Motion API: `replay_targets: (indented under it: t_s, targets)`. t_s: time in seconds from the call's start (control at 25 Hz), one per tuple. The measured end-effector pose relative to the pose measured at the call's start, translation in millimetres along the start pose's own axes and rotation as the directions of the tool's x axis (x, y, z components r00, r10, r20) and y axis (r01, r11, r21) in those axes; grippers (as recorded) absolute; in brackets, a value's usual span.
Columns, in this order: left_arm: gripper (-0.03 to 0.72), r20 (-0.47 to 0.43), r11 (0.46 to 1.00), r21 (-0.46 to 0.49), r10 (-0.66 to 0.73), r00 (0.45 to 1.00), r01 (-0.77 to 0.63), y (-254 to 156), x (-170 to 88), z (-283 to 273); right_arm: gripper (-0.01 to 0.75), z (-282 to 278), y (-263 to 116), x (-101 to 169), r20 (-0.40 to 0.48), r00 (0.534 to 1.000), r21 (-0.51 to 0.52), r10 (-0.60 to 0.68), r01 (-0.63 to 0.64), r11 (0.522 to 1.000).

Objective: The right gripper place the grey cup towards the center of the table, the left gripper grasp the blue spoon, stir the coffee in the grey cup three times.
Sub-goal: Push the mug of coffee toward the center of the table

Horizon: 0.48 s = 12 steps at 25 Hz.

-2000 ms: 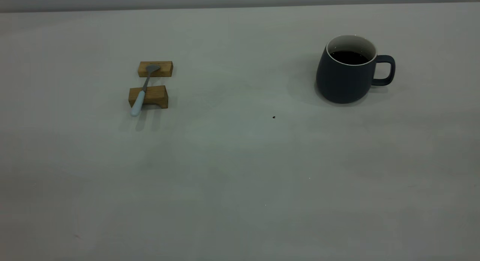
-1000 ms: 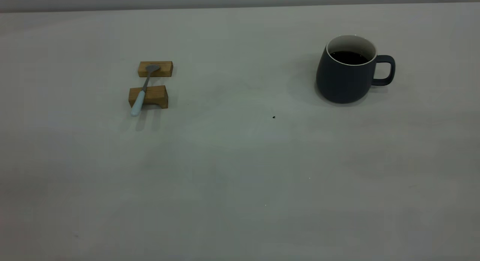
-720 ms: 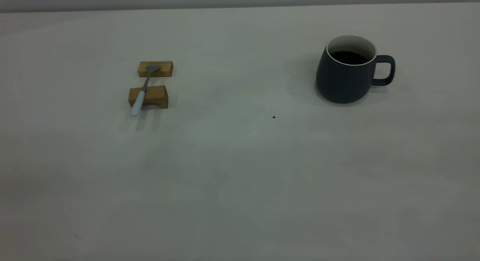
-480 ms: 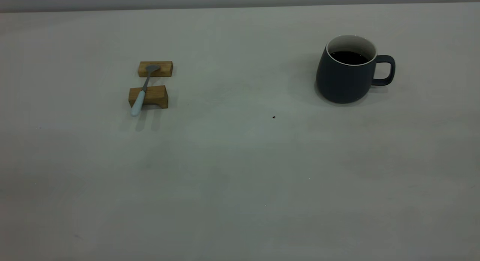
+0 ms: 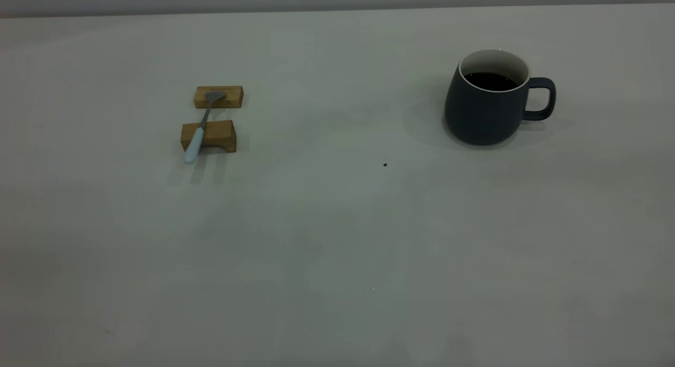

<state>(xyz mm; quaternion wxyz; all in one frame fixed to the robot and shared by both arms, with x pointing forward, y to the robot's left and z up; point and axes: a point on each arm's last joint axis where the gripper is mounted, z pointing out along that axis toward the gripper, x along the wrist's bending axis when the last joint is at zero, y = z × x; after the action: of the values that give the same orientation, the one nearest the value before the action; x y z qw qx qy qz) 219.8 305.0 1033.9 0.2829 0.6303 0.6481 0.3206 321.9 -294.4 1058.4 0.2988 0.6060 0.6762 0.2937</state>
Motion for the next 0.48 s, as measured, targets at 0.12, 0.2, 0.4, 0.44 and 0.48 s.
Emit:
replay_targets:
  t_s: [0.12, 0.2, 0.4, 0.44, 0.48]
  targets:
    - [0.436, 0.000, 1.000, 0.000, 0.000, 1.000, 0.000, 0.0, 0.0, 0.0, 0.590, 31.7, 19.8, 3.9, -0.049, 0.998, 0.037, -0.035, 0.037, 0.999]
    - [0.436, 0.000, 1.000, 0.000, 0.000, 1.000, 0.000, 0.0, 0.0, 0.0, 0.594, 55.0, 32.5, 7.3, -0.093, 0.994, 0.068, -0.052, 0.058, 0.996]
    - [0.436, 0.000, 1.000, 0.000, 0.000, 1.000, 0.000, 0.0, 0.0, 0.0, 0.592, 116.2, 60.4, 14.1, -0.194, 0.972, 0.147, -0.130, 0.159, 0.976]
    - [0.436, 0.000, 1.000, 0.000, 0.000, 1.000, 0.000, 0.0, 0.0, 0.0, 0.591, 126.9, 65.2, 15.0, -0.212, 0.964, 0.156, -0.162, 0.197, 0.968]
    - [0.436, 0.000, 1.000, 0.000, 0.000, 1.000, 0.000, 0.0, 0.0, 0.0, 0.592, 140.3, 66.5, 15.8, -0.234, 0.952, 0.176, -0.198, 0.242, 0.954]
